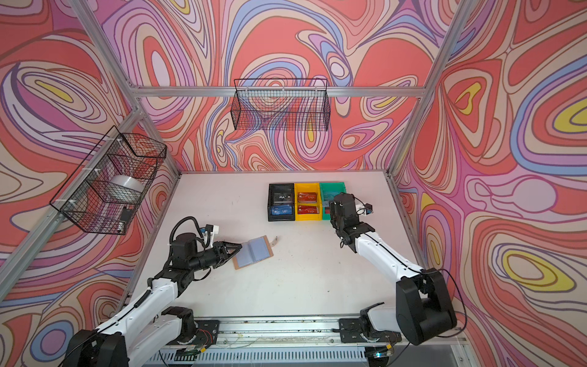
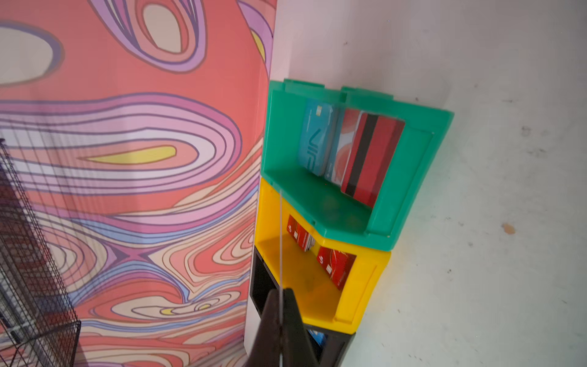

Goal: Take the credit cards out of the card holder

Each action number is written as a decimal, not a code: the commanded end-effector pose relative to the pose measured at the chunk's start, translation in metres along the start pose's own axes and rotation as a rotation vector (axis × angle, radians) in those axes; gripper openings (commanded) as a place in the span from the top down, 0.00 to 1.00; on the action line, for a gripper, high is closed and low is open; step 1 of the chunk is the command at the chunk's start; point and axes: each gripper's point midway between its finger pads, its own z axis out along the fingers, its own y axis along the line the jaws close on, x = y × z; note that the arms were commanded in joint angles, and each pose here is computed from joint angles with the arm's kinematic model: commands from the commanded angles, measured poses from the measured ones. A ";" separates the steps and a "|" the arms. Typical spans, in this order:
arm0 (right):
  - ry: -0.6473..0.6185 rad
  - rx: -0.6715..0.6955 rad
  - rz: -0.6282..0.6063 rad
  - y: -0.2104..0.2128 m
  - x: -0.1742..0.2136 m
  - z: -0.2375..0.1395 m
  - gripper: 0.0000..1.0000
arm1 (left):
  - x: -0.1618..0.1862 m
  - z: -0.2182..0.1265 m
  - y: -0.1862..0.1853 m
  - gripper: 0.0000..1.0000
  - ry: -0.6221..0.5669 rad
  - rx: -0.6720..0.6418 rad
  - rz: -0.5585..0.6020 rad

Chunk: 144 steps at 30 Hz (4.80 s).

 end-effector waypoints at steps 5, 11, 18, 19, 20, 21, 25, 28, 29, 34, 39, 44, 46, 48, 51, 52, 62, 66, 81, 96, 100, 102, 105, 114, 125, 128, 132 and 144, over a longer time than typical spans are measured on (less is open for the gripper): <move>-0.099 -0.046 0.087 0.010 -0.014 0.019 1.00 | -0.002 -0.002 0.001 0.73 -0.010 -0.010 -0.010; -0.090 -0.012 0.080 0.004 -0.018 0.047 1.00 | -0.002 -0.004 0.000 0.73 -0.015 -0.017 -0.005; -0.066 0.019 0.094 -0.004 -0.034 0.079 1.00 | -0.002 -0.005 0.001 0.73 -0.019 -0.029 -0.008; -0.061 0.026 0.093 -0.006 -0.036 0.084 1.00 | -0.003 -0.004 0.001 0.73 -0.019 -0.031 -0.007; -0.059 0.025 0.086 -0.006 -0.037 0.088 1.00 | -0.003 -0.004 0.001 0.73 -0.021 -0.031 -0.007; -0.058 0.024 0.077 -0.006 -0.038 0.091 1.00 | -0.003 -0.004 0.002 0.73 -0.020 -0.034 -0.008; -0.054 0.015 0.054 -0.006 -0.038 0.099 1.00 | -0.004 -0.003 0.004 0.73 -0.021 -0.041 -0.012; -0.042 0.006 0.033 -0.003 -0.036 0.104 1.00 | -0.005 -0.002 0.006 0.73 -0.019 -0.042 -0.014; -0.033 0.003 0.023 -0.003 -0.034 0.105 1.00 | -0.004 -0.001 0.005 0.73 -0.016 -0.040 -0.013; -0.009 -0.008 0.038 0.000 -0.029 0.112 1.00 | -0.004 0.000 0.007 0.74 -0.015 -0.044 -0.018; 0.016 0.011 0.045 -0.011 -0.022 0.129 1.00 | -0.003 0.000 0.008 0.73 -0.013 -0.043 -0.017; 0.050 -0.016 0.041 -0.005 -0.014 0.138 1.00 | -0.002 0.000 0.010 0.73 -0.011 -0.047 -0.019; 0.052 -0.025 0.031 -0.004 -0.014 0.141 1.00 | -0.002 0.000 0.009 0.74 -0.012 -0.045 -0.018; 0.047 -0.027 0.020 -0.003 -0.014 0.142 1.00 | -0.002 0.000 0.009 0.74 -0.014 -0.046 -0.017; 0.043 -0.017 0.022 -0.007 -0.014 0.145 1.00 | -0.002 0.000 0.010 0.74 -0.014 -0.046 -0.018; 0.042 -0.017 0.020 -0.007 -0.014 0.146 1.00 | -0.003 0.000 0.010 0.74 -0.015 -0.047 -0.018; 0.050 -0.010 0.014 -0.016 -0.011 0.161 1.00 | -0.001 -0.002 0.009 0.74 -0.015 -0.049 -0.018; 0.045 -0.005 0.007 -0.016 -0.013 0.165 1.00 | -0.002 -0.002 0.009 0.74 -0.015 -0.049 -0.017; 0.055 0.025 0.020 -0.029 -0.017 0.180 1.00 | 0.000 -0.003 0.010 0.74 -0.016 -0.056 -0.019; 0.088 0.024 0.009 -0.026 -0.015 0.185 0.79 | -0.001 -0.004 0.010 0.74 -0.019 -0.056 -0.017; 0.101 0.021 -0.024 -0.020 -0.014 0.183 0.02 | -0.001 -0.003 0.011 0.74 -0.019 -0.058 -0.020; 0.108 0.018 -0.026 -0.020 -0.012 0.182 0.02 | -0.001 -0.003 0.011 0.74 -0.017 -0.057 -0.021; 0.109 0.017 -0.034 -0.017 -0.013 0.180 0.02 | -0.001 -0.002 0.011 0.74 -0.015 -0.056 -0.022; 0.104 -0.013 -0.069 -0.001 -0.017 0.168 0.02 | -0.001 -0.002 0.011 0.74 -0.016 -0.057 -0.022; 0.122 -0.019 -0.090 0.027 -0.026 0.119 0.02 | -0.002 -0.003 0.008 0.73 -0.017 -0.059 -0.017; 0.114 -0.109 -0.250 0.057 -0.031 0.092 0.02 | -0.007 -0.008 0.002 0.72 -0.021 -0.081 0.024; 0.101 -0.183 -0.642 0.097 -0.033 0.049 0.02 | -0.028 -0.023 -0.005 0.49 -0.091 -0.189 0.125; -0.175 -0.067 -1.386 0.037 -0.078 -0.026 0.02 | -0.102 -0.060 -0.006 0.22 -0.337 -0.506 0.327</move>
